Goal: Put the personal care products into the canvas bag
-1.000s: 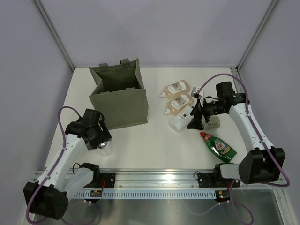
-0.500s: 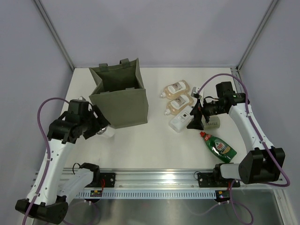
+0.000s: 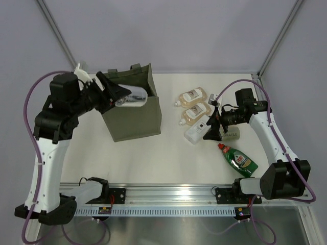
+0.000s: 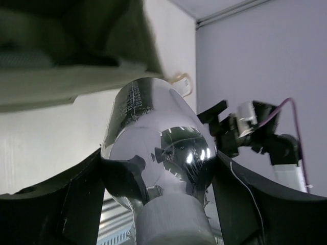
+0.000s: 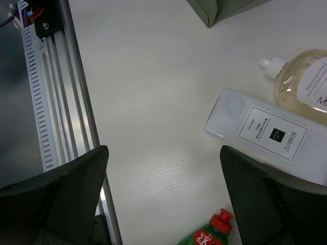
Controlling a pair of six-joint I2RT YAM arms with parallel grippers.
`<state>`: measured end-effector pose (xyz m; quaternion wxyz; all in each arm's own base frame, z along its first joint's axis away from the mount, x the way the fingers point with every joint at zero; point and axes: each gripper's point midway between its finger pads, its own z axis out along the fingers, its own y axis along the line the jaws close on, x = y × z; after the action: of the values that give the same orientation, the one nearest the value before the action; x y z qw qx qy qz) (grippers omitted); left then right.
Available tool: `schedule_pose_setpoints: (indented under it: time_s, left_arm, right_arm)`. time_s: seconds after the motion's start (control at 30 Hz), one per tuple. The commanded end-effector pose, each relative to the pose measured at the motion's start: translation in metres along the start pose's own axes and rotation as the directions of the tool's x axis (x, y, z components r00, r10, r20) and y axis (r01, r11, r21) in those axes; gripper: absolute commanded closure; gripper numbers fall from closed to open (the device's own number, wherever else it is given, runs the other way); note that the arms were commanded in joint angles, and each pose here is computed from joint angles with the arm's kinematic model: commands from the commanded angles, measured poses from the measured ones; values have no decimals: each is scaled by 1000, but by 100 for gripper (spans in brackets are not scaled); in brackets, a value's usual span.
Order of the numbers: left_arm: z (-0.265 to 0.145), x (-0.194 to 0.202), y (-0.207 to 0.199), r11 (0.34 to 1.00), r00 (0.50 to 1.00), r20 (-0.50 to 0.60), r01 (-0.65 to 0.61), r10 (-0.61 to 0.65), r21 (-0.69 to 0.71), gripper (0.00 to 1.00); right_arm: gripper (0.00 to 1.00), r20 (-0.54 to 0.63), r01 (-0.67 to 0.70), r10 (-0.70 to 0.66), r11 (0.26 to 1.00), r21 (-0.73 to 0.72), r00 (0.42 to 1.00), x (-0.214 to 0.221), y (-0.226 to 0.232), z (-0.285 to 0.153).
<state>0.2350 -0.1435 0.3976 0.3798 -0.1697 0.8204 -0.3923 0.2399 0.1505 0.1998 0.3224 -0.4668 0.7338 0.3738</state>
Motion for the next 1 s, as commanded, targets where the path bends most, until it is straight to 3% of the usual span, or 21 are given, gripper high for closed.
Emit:
schedule_pose_setpoints:
  time_s: [0.0,0.17,0.27,0.47,0.77,0.97]
  left_arm:
    - [-4,-69,-88,957,975,204,-139,88,255,100]
    - [21,-133,-97,960,942,317,-184,110,213,100]
    - [54,-149,-85,970,954,277,-169,116,175,100]
    - [101,-145,-50,978,970,174,-190,172,88,100]
    - [134,-127,9,972,968,86,-230,234,-55,99]
    - [177,-104,42,959,964,-2,-263,264,-102,83]
  right_arm:
    - [1,52,41,-41,999,4,998,-20,-1,-5]
    - [1,63,47,-48,999,7,997,-23,2,-6]
    - [1,64,61,-62,998,19,996,-26,2,-9]
    - [1,64,70,-73,997,41,995,-26,-2,-9]
    - [1,59,25,-28,998,49,998,-18,-12,-1]
    - [0,41,-16,14,998,64,999,-14,-27,4]
